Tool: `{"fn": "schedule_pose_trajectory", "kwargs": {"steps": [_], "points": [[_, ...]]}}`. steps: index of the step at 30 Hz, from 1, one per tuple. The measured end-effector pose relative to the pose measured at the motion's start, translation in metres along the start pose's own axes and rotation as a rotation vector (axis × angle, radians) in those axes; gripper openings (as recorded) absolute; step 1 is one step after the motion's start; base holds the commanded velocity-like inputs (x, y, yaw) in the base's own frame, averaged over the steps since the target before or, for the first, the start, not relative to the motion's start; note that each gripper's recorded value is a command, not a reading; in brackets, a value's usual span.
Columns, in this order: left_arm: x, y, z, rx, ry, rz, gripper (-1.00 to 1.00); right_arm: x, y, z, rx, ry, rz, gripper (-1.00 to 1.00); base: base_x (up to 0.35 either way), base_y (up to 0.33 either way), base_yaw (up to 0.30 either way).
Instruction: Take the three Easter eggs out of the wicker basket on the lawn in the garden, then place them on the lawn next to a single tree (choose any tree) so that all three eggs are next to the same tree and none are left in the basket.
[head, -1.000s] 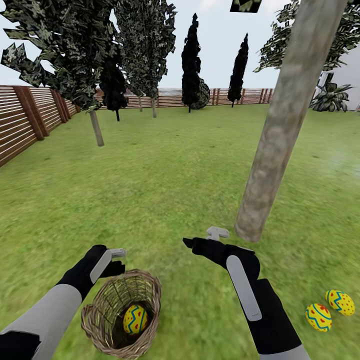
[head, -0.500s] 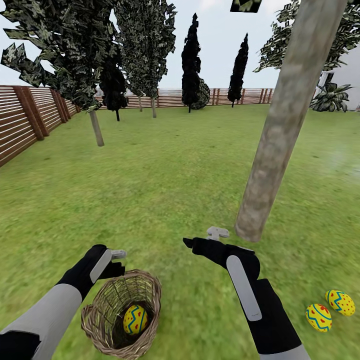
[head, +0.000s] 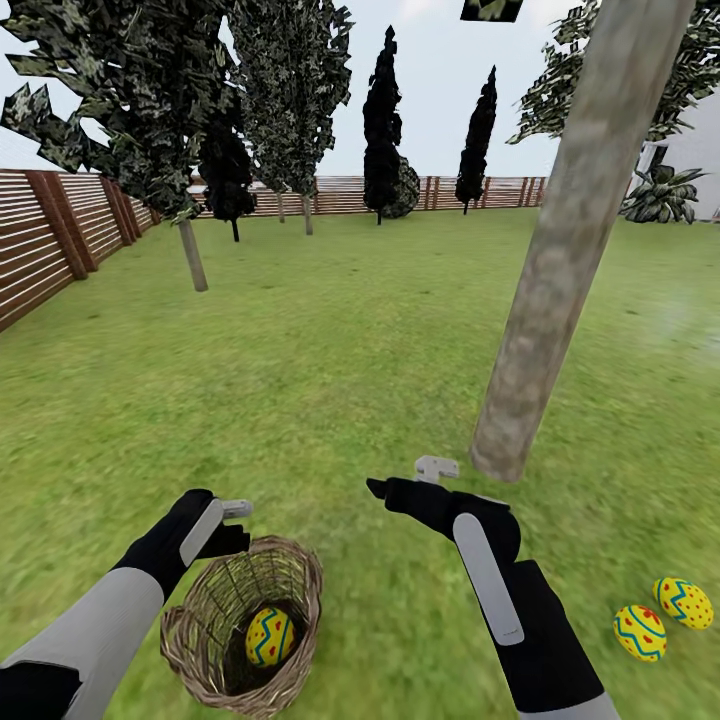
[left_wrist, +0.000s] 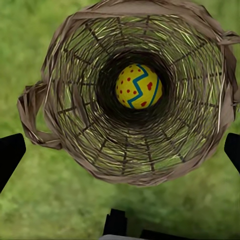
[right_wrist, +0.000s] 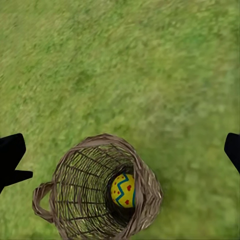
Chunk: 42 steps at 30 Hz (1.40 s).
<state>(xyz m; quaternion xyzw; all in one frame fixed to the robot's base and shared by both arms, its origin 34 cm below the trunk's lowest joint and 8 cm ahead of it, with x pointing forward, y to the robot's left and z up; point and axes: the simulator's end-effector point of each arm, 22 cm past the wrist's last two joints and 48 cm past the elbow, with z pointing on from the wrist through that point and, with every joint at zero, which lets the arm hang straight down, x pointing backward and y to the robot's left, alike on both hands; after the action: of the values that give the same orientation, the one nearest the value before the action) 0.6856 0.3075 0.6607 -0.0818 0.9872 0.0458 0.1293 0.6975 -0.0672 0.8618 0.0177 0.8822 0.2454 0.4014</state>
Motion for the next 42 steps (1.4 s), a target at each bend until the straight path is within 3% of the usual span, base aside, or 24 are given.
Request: {"fn": "schedule_pose_trajectory", "kwargs": {"steps": [9, 13, 22, 42], "points": [[0.006, -0.002, 0.015, 0.002, 0.002, -0.001, 1.00, 0.012, -0.006, 0.008, -0.006, 0.001, 0.006, 1.00, 0.000, 0.000, 0.000], [0.017, -0.001, 0.027, 0.000, 0.028, -0.004, 1.00, 0.018, -0.009, 0.011, -0.006, 0.002, 0.008, 1.00, 0.000, 0.000, 0.000], [0.025, -0.015, 0.043, 0.070, 0.033, -0.003, 1.00, 0.030, -0.017, 0.019, -0.005, 0.001, 0.008, 1.00, 0.000, 0.000, 0.000], [0.045, -0.014, 0.084, 0.066, 0.052, -0.009, 1.00, 0.059, -0.032, 0.037, -0.006, 0.000, 0.008, 1.00, 0.000, 0.000, 0.000]]}}
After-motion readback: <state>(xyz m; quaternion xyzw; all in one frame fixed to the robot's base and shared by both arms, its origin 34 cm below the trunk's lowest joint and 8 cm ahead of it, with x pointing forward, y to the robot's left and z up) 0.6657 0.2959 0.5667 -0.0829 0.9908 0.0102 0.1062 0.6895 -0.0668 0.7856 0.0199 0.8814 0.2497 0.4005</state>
